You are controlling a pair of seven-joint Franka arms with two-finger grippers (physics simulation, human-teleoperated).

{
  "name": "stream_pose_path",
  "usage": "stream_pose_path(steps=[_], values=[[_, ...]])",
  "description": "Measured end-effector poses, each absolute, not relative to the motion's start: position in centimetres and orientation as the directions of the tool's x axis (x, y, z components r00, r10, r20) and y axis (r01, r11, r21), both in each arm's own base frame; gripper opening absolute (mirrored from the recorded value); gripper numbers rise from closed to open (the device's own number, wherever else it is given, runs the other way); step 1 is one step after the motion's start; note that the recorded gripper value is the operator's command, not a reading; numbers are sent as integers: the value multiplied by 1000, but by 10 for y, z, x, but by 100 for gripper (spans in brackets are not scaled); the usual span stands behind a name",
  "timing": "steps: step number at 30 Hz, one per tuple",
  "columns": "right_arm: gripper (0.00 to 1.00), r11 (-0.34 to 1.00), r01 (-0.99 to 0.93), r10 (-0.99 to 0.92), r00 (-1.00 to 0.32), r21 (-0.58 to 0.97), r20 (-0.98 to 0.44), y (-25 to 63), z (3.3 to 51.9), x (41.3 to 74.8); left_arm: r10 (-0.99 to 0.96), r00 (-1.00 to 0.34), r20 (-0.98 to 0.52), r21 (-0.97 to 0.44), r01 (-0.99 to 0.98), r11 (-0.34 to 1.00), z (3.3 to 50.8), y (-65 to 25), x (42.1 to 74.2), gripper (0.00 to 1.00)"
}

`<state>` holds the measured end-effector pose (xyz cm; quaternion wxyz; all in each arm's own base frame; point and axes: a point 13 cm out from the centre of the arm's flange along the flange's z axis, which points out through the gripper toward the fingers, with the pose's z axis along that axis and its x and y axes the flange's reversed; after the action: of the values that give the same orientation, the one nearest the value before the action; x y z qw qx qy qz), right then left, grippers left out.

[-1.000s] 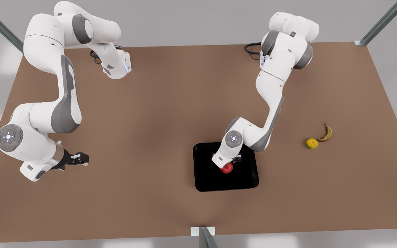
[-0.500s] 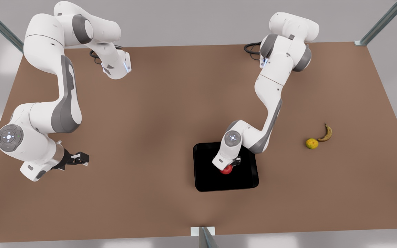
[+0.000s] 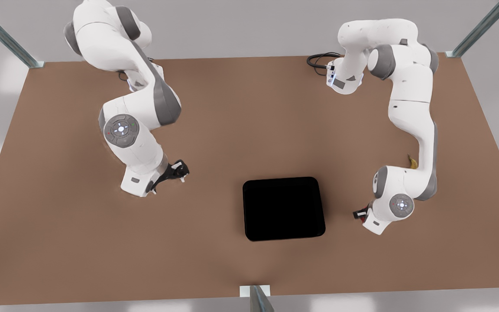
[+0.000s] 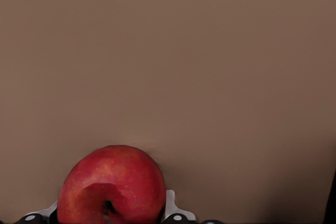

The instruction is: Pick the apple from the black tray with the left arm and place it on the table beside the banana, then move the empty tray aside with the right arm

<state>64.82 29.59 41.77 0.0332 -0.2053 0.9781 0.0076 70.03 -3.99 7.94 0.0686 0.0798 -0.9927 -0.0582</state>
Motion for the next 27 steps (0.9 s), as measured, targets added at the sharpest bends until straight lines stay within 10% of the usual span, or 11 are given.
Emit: stream_pose_path(steps=[2,6,9,13,27], values=[[100,915,-402,-401,-913,8,-72,344,417,630,-118,-981,156,123,-99,988,59,-34,694,100],[100,942,-334,-332,-941,24,-61,396,395,613,-35,-993,110,105,-23,994,92,-29,711,100],[96,955,-289,-287,-957,66,-40,437,372,596,-65,-995,-70,39,-68,997,277,-16,729,100],[100,972,-197,-197,-980,129,-15,479,338,579,-153,-981,-122,-19,-151,988,394,26,626,100],[100,976,108,129,-987,189,-98,470,242,657,-154,-983,-95,-43,-150,988,393,69,618,100]])
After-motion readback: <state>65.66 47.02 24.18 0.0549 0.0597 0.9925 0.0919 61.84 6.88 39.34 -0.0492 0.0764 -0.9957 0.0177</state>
